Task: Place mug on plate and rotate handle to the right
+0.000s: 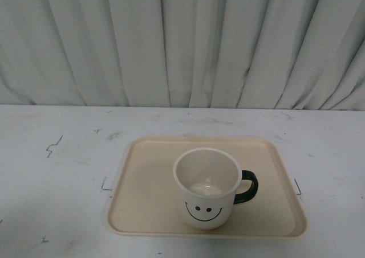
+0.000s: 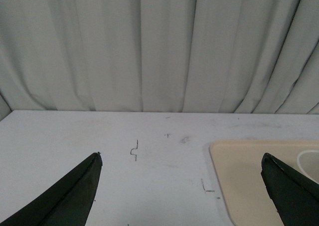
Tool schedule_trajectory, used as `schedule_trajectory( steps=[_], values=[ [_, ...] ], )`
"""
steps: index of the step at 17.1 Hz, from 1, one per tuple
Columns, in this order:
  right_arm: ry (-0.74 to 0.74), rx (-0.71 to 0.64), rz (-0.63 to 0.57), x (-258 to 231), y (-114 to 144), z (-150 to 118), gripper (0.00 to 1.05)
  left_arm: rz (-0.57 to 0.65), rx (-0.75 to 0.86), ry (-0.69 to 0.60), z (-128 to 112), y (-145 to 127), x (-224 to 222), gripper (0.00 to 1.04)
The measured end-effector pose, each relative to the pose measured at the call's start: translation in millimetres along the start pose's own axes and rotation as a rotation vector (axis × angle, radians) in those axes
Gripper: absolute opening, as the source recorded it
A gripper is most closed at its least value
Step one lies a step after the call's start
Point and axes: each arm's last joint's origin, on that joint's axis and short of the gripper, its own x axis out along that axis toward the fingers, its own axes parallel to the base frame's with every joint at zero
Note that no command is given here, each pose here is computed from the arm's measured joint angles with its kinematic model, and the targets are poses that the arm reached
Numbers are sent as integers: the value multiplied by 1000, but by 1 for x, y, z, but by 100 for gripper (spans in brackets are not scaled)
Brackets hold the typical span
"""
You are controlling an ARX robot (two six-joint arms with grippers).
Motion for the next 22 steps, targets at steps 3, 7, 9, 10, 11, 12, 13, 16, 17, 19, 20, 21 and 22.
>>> schedule_trajectory(
  steps=[3, 7, 9, 10, 11, 12, 13, 16, 17, 19, 20, 21, 22],
  values=[
    [6, 0, 0, -4, 0, -1, 2, 0, 0, 0, 0, 0, 0, 98],
    [1, 0, 5, -22, 0, 1, 2, 0, 0, 0, 0, 0, 0, 98],
    [-15, 0, 4, -36, 0, 5, 2, 0, 0, 0, 0, 0, 0, 98],
    [-13, 0, 4, -37, 0, 5, 2, 0, 0, 0, 0, 0, 0, 98],
    [-10, 0, 4, -39, 0, 5, 2, 0, 0, 0, 0, 0, 0, 98],
    [-13, 0, 4, -40, 0, 5, 2, 0, 0, 0, 0, 0, 0, 98],
    [-13, 0, 4, -41, 0, 5, 2, 0, 0, 0, 0, 0, 0, 98],
    [-14, 0, 4, -44, 0, 5, 2, 0, 0, 0, 0, 0, 0, 98],
    [-12, 0, 4, -46, 0, 5, 2, 0, 0, 0, 0, 0, 0, 98],
    [-5, 0, 5, -49, 0, 4, 2, 0, 0, 0, 0, 0, 0, 98],
    [43, 0, 9, -55, 0, -2, 2, 0, 0, 0, 0, 0, 0, 98],
    [15, 0, 8, -59, 0, 0, 2, 2, 0, 0, 0, 0, 0, 98],
    [-23, 0, 8, -60, 0, 4, 2, 0, 0, 0, 0, 0, 0, 98]
  ],
)
